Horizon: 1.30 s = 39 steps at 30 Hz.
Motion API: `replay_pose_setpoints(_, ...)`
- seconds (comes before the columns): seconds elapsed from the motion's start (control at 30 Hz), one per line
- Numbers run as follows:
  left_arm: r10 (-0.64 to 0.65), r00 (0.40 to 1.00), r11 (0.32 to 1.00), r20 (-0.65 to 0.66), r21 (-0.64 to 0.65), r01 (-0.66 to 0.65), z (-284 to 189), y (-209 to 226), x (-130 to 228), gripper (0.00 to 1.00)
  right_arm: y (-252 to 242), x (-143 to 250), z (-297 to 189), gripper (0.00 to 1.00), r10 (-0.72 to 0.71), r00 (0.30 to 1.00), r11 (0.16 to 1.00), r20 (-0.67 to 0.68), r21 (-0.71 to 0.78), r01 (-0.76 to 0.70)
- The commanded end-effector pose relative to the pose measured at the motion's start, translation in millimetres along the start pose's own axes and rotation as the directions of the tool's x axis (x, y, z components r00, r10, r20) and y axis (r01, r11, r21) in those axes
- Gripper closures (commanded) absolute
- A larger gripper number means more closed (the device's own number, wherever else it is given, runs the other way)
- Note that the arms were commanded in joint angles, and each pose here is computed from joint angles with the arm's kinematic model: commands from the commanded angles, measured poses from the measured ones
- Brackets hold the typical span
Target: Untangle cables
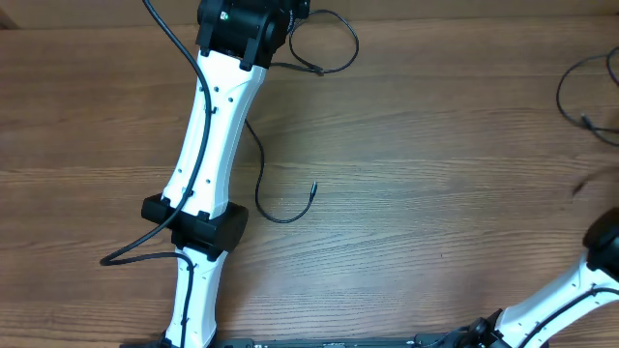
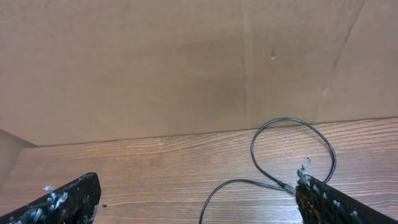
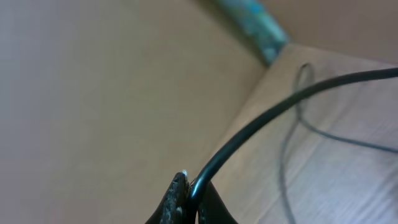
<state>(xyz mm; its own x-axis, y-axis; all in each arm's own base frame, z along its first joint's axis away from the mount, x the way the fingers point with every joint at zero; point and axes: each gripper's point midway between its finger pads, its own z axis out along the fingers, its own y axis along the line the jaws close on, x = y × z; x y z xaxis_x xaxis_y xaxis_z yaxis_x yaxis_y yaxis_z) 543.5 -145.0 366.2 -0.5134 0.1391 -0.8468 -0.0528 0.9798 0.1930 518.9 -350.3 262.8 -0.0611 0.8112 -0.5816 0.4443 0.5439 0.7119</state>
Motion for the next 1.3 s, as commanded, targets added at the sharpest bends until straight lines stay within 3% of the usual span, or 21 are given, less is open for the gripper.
replay_pose_setpoints(0.0,-0.039,0.999,0.999,0.028,0.03,0.038,-13.8,-0.3,-9.9,0.0,11.7,-48.7,-41.3,0.96,0.005,0.987,0.997,0.162,0.079,-0.018)
replay_pose_setpoints(0.17,-0.031,0.999,0.999,0.014,0.028,0.031,-13.6,-0.1,-6.4,0.0,-86.2,-57.8,-67.6,0.96,0.095,0.978,0.931,0.186,0.331,-0.153)
replay_pose_setpoints(0.4,-0.022,1.0,0.999,-0.005,0.046,0.023,-13.7,-3.2,-1.8,0.0,-179.6,-41.7,-99.6,0.96,0.219,0.96,0.834,0.173,0.478,-0.276)
replay_pose_setpoints(0.57,-0.018,1.0,0.999,-0.014,0.048,0.019,-13.7,-3.3,0.7,0.0,-227.6,-5.8,-106.7,0.96,0.296,0.945,0.768,0.139,0.554,-0.322)
replay_pose_setpoints(0.93,-0.018,1.0,0.998,-0.021,0.059,0.019,-13.9,-5.3,2.4,0.0,-259.6,63.9,-80.8,0.96,0.31,0.945,0.72,0.103,0.624,-0.303)
replay_pose_setpoints(1.27,-0.016,1.0,0.997,-0.025,0.08,0.018,-14.1,-8.9,3.0,0.0,-280.5,59.4,-95.8,0.96,0.194,0.961,0.604,0.197,0.748,-0.275)
